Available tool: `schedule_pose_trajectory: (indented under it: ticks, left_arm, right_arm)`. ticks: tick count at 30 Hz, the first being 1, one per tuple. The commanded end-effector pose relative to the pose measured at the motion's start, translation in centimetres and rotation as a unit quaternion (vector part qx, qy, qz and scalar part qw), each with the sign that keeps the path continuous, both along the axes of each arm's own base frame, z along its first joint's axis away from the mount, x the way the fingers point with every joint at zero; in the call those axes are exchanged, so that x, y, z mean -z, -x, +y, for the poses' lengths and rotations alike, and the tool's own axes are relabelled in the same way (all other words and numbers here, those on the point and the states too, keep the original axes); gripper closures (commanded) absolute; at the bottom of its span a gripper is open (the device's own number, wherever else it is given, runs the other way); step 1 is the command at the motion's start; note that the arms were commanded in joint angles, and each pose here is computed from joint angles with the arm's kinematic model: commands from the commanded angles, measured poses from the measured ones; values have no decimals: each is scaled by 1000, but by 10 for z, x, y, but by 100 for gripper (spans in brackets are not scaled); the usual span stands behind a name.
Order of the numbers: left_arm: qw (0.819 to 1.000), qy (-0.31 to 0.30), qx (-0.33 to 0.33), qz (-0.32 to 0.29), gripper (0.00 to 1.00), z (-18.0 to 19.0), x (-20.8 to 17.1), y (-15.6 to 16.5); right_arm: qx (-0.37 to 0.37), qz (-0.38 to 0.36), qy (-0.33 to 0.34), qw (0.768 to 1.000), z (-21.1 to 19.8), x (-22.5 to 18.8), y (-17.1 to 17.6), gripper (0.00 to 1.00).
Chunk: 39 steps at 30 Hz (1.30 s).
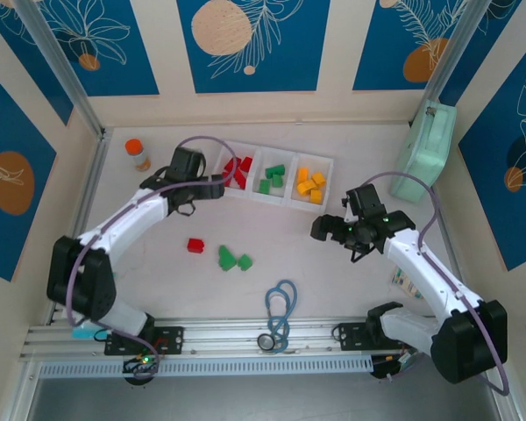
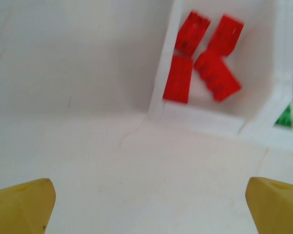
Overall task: Sort the legos into containers by color
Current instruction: Pick up the lego from the middle-left of the table.
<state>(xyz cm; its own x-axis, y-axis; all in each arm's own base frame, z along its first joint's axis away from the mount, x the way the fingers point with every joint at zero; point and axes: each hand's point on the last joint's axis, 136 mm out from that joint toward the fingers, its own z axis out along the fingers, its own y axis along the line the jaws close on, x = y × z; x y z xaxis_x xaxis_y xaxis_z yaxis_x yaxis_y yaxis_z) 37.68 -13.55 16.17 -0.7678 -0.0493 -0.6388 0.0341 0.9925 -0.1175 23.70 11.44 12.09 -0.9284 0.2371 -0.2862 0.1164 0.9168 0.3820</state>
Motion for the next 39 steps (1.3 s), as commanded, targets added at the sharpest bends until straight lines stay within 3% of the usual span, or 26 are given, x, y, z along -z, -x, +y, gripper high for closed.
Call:
schedule_pose_trajectory:
  ticks: [1,12,22,30,39]
  left_arm:
    - [999,-14,-7,39,1,16,3,40]
    - [989,5,3,147,1,28,66,116]
    - [982,6,56,181,2,13,105,117]
    - [969,2,76,236,20,4,135,115]
    - [972,-16,73,222,38,9,136,109]
  right_arm:
    - [-14,-10,-26,1000,19,-10,-9,1]
    - [-43,-9,-20,999,38,-6,-11,1]
    - [-40,-10,-13,999,35,-8,-9,1]
    - [-34,-7,0,999,29,-6,-6,1]
    - [-31,-6,3,999,27,-5,-7,1]
